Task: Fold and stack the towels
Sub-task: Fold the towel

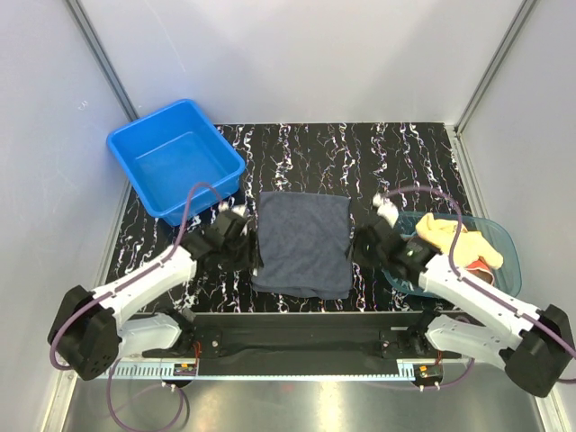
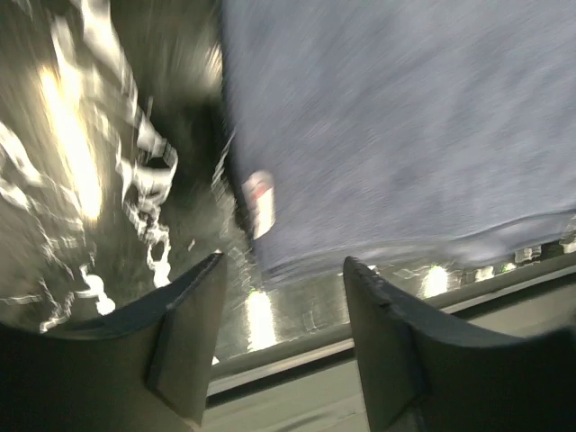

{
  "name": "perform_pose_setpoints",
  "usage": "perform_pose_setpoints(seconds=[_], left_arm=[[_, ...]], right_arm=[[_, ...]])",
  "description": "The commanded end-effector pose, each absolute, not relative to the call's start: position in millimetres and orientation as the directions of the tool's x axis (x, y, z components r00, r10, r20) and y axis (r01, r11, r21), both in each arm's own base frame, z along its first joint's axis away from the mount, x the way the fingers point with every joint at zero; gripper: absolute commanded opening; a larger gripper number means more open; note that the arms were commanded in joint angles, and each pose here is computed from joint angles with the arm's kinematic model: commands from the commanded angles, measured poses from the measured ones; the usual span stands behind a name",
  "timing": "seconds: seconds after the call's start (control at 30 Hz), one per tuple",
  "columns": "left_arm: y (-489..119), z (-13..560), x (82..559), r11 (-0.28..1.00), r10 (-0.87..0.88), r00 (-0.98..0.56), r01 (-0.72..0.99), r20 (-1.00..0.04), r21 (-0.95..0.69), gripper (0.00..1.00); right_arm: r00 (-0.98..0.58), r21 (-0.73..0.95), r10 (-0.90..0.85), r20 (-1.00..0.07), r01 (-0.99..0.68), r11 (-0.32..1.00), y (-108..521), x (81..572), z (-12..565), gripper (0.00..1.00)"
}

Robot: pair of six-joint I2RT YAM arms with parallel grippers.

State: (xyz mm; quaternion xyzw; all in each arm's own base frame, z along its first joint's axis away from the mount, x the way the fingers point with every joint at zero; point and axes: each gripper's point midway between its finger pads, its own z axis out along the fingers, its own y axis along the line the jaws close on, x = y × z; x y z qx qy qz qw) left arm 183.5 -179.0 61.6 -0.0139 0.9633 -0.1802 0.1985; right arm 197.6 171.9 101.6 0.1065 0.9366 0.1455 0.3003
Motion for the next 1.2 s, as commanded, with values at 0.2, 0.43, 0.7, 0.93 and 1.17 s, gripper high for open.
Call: perform_pose_setpoints(seconds=[0.2, 0.43, 0.7, 0.93, 1.17], left_arm=[[-209.3, 195.5, 337.6, 0.917, 0.039, -0.681, 0.316, -0.731, -0.245, 0.6], [-207.5, 169.1, 413.0, 0.891, 0.126, -0.722, 0.384, -0.68, -0.242, 0.59], [-210.4, 126.0, 458.0, 0.888, 0.257, -0.745, 0.433, -0.616, -0.153, 0.56], [-214.8, 88.5, 475.9, 0.889, 0.292, -0.772, 0.437, -0.565, -0.136, 0.51], [-210.3, 78.8, 479.8, 0.887, 0.326, -0.765, 0.451, -0.555, -0.101, 0.5]], right_arm=[[-0.734, 0.41, 0.103, -0.671, -0.252, 0.877, 182.7, 335.4, 188.9, 0.64], [-0.821, 0.453, -0.003, -0.571, -0.318, 0.832, 171.2, 398.7, 156.3, 0.75], [-0.888, 0.507, -0.058, -0.456, -0.312, 0.804, 154.7, 442.2, 115.3, 0.5], [-0.922, 0.509, -0.11, -0.372, -0.302, 0.806, 142.8, 457.3, 71.2, 0.45], [-0.937, 0.508, -0.161, -0.311, -0.307, 0.805, 138.4, 459.8, 40.5, 0.5]])
